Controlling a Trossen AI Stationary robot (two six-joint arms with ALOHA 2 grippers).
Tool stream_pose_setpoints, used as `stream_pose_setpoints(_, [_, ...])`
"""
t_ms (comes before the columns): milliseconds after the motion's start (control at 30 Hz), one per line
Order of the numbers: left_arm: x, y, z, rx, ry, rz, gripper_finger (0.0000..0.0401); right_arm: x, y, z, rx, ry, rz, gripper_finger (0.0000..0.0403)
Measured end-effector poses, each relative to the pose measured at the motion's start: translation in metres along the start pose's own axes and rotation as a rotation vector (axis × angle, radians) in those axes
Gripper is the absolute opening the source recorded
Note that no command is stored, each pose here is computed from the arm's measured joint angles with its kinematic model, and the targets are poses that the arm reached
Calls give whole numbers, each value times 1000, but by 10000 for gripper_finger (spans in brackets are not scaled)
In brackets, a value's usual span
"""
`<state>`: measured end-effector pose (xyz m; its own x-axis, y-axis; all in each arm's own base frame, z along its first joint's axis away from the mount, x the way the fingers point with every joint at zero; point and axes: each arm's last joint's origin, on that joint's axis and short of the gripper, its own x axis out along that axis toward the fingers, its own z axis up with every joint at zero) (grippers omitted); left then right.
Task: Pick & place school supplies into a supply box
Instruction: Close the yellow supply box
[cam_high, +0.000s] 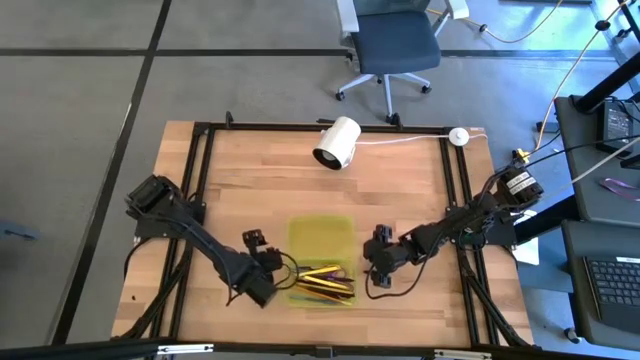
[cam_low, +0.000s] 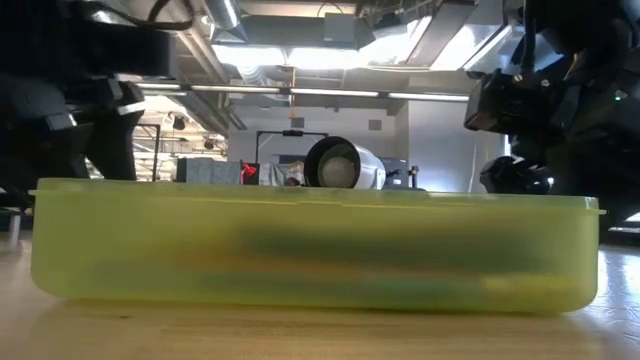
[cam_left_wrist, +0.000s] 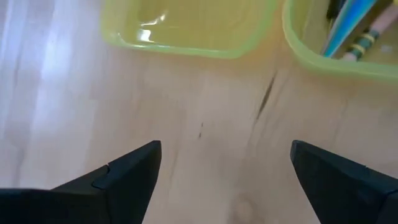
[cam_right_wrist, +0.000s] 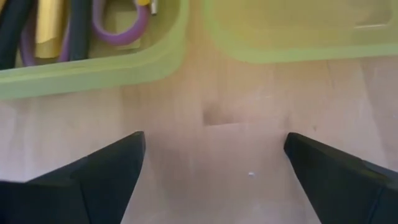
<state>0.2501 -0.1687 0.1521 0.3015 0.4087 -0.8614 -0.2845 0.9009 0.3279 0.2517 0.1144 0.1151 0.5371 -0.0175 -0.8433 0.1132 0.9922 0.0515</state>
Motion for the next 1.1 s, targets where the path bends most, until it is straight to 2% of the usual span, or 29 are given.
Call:
stream_pose_setpoints(100, [-1, 6, -12, -81, -80, -60, 348, 2, -5, -1, 8, 1, -4, 393])
stream_pose_setpoints(300, [-10, 33, -31, -193, -282, -358, 348, -1, -18, -1, 14, -24, 30, 393])
stream_pose_setpoints(400, [-5, 52, -40, -221, -358, -456, 348, -4, -32, -5, 49, -51, 23, 393])
stream_pose_setpoints(533, [7, 75, -52, -195, -430, -423, 348, -8, -51, -18, 106, -124, 54, 393])
stream_pose_setpoints(733, [32, 92, -65, -149, -374, -393, 348, -7, -70, -33, 145, -234, 119, 393])
stream_pose_setpoints(800, [39, 96, -67, -119, -368, -366, 348, -5, -72, -34, 95, -250, 91, 393])
stream_pose_setpoints(933, [49, 103, -62, -109, -419, -359, 348, -4, -79, -32, -11, -273, -50, 393])
stream_pose_setpoints(1100, [61, 109, -53, -81, -416, -389, 348, -4, -89, -25, 18, -299, -102, 393])
